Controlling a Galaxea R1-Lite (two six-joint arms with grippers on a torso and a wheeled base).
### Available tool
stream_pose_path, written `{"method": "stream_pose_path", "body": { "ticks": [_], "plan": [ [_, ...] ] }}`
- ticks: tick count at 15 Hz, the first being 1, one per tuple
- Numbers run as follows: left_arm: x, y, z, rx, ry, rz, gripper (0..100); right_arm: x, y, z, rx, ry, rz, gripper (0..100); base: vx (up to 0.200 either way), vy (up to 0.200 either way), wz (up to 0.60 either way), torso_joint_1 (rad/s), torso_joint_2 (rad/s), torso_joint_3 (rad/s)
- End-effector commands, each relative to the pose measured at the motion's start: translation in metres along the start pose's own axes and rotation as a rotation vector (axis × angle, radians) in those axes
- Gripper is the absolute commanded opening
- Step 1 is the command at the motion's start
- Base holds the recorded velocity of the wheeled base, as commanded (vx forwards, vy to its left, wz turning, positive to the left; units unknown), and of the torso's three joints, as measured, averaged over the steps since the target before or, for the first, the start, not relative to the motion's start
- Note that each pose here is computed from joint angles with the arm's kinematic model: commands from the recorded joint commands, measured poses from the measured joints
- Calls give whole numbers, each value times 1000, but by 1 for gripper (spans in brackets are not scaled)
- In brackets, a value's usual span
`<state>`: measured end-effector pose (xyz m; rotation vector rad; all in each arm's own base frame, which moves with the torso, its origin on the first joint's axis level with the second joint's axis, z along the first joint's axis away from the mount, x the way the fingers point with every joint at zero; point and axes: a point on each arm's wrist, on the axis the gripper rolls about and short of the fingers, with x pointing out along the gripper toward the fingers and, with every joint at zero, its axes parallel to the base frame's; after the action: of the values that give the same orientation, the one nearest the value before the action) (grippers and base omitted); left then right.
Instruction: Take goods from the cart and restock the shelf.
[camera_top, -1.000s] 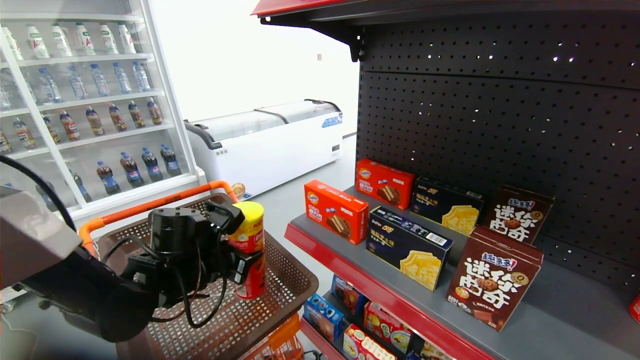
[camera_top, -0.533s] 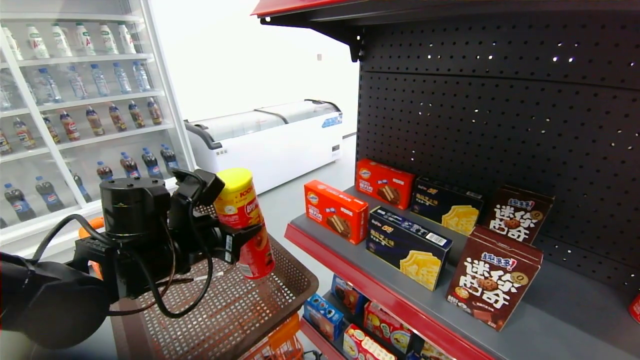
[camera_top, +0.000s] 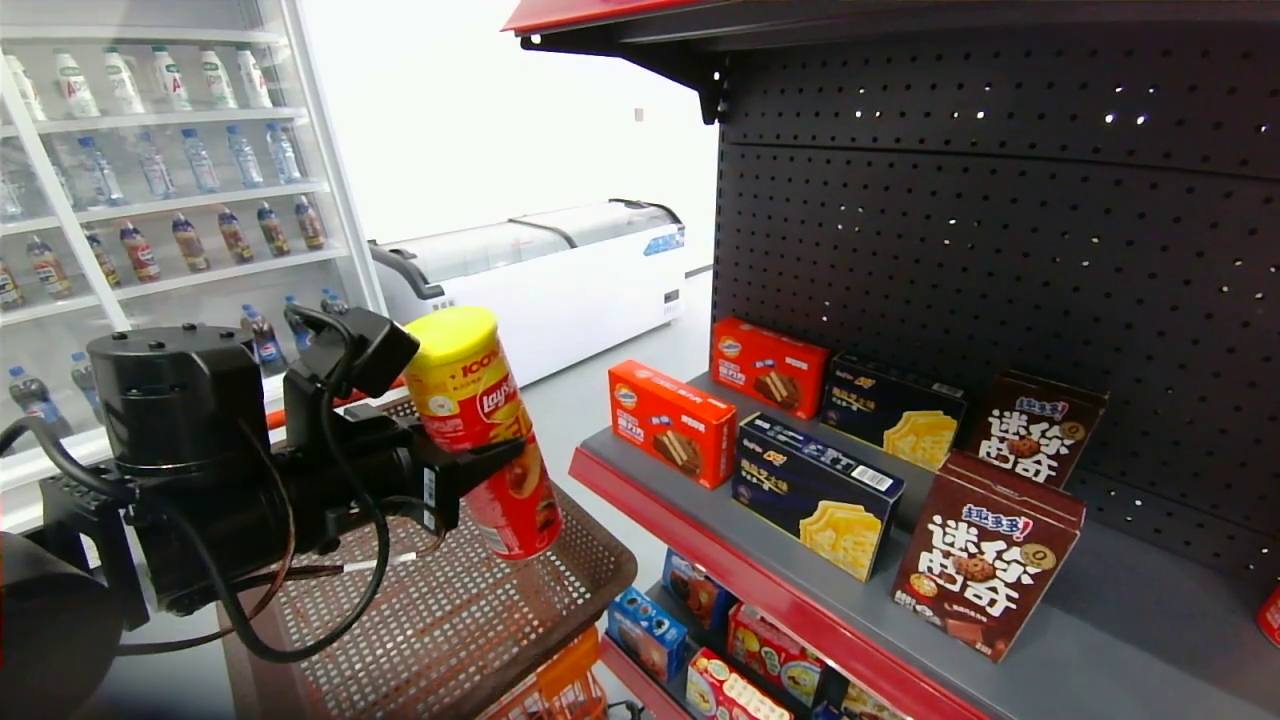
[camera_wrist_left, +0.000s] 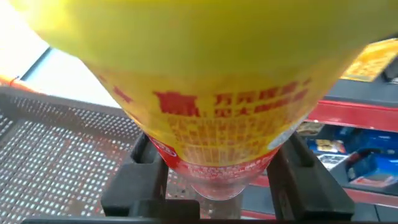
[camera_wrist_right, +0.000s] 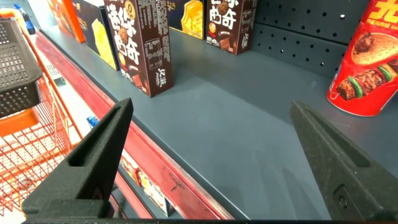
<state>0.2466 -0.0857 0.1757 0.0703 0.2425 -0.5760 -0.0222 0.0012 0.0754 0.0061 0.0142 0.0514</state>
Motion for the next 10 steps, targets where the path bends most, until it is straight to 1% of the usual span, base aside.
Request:
{"method": "stream_pose_path", "body": {
  "ticks": [1, 2, 3, 5, 7, 9, 10],
  "plan": [
    [-5, -8, 6, 8, -18, -22, 0, 0, 0, 0, 1, 3, 1, 100, 0, 0, 0, 0, 0, 0],
    [-5, -8, 6, 6, 2, -27, 0, 0, 0, 0, 0, 1, 1, 100, 0, 0, 0, 0, 0, 0],
    [-4, -9, 8, 5, 9, -30, 0, 0, 0, 0, 0, 1, 1, 100, 0, 0, 0, 0, 0, 0],
    [-1, -15, 14, 12, 4, -60, 0, 0, 0, 0, 0, 1, 1, 100, 0, 0, 0, 0, 0, 0],
    [-1, -17, 17, 16, -3, -71, 0, 0, 0, 0, 0, 1, 1, 100, 0, 0, 0, 0, 0, 0],
    [1, -23, 18, 17, 23, -106, 0, 0, 0, 0, 2, 1, 1, 100, 0, 0, 0, 0, 0, 0],
    [2, -25, 22, 18, 20, -141, 0, 0, 0, 0, 2, 1, 1, 100, 0, 0, 0, 0, 0, 0]
  ]
}}
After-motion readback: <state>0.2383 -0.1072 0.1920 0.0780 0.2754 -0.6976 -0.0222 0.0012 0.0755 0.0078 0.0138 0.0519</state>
